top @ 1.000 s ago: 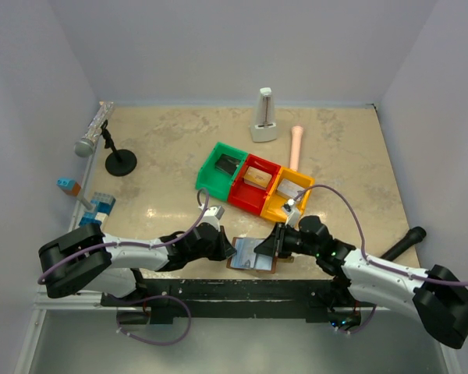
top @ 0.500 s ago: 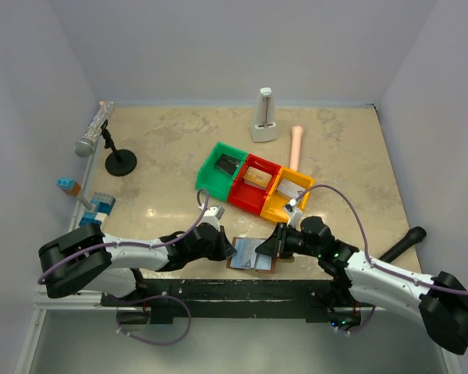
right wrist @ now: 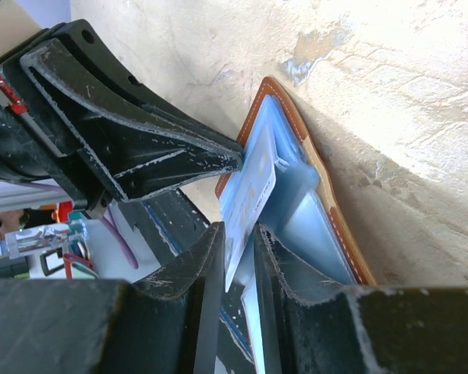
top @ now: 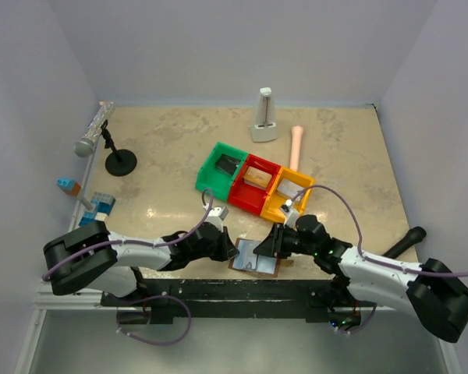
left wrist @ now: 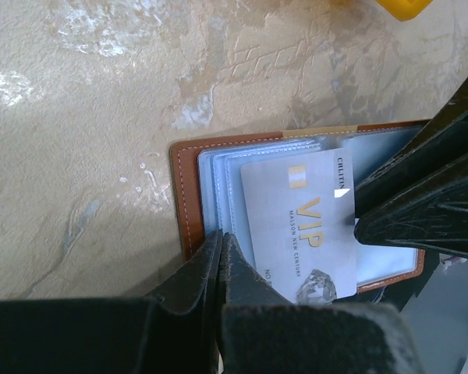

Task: Take the credit cards out of the card holder
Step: Remove the credit card from the card holder.

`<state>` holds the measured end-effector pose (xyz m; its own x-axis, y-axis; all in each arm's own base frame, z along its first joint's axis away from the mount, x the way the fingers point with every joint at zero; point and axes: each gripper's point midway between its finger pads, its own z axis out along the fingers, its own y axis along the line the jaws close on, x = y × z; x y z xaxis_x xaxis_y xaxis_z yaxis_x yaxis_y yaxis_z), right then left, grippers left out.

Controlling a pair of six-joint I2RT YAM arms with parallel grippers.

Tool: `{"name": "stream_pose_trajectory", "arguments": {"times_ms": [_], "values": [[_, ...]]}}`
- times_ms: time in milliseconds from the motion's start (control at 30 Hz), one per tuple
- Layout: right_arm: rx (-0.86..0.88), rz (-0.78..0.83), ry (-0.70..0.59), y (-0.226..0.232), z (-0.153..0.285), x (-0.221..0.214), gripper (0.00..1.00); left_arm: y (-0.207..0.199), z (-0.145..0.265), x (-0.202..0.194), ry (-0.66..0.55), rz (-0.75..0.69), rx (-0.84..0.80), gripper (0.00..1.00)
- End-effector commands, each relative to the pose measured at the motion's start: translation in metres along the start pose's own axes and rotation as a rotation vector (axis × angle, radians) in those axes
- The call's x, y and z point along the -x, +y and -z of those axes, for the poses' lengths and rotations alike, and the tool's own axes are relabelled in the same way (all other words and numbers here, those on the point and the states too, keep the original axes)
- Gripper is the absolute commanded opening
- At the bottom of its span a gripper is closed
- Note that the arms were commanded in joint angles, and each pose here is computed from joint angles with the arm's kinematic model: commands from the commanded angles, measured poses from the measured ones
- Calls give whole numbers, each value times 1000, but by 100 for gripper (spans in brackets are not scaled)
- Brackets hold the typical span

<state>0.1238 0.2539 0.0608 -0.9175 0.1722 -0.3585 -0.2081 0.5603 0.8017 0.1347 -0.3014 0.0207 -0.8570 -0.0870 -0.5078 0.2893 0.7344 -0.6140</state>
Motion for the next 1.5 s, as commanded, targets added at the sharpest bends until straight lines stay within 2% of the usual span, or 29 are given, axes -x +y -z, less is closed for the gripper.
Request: {"name": "stream_pose_trajectory", "arguments": {"times_ms": [0, 933, 1467], "values": [[99, 27, -55, 32, -4, 22, 27, 24, 1, -27, 105, -64, 71, 0], [124, -59, 100, 35, -34, 8, 29, 25, 4, -25, 77, -67, 50, 0], [79, -13, 81, 33, -17, 9, 28, 42, 7, -27, 66, -23, 135, 0]]}}
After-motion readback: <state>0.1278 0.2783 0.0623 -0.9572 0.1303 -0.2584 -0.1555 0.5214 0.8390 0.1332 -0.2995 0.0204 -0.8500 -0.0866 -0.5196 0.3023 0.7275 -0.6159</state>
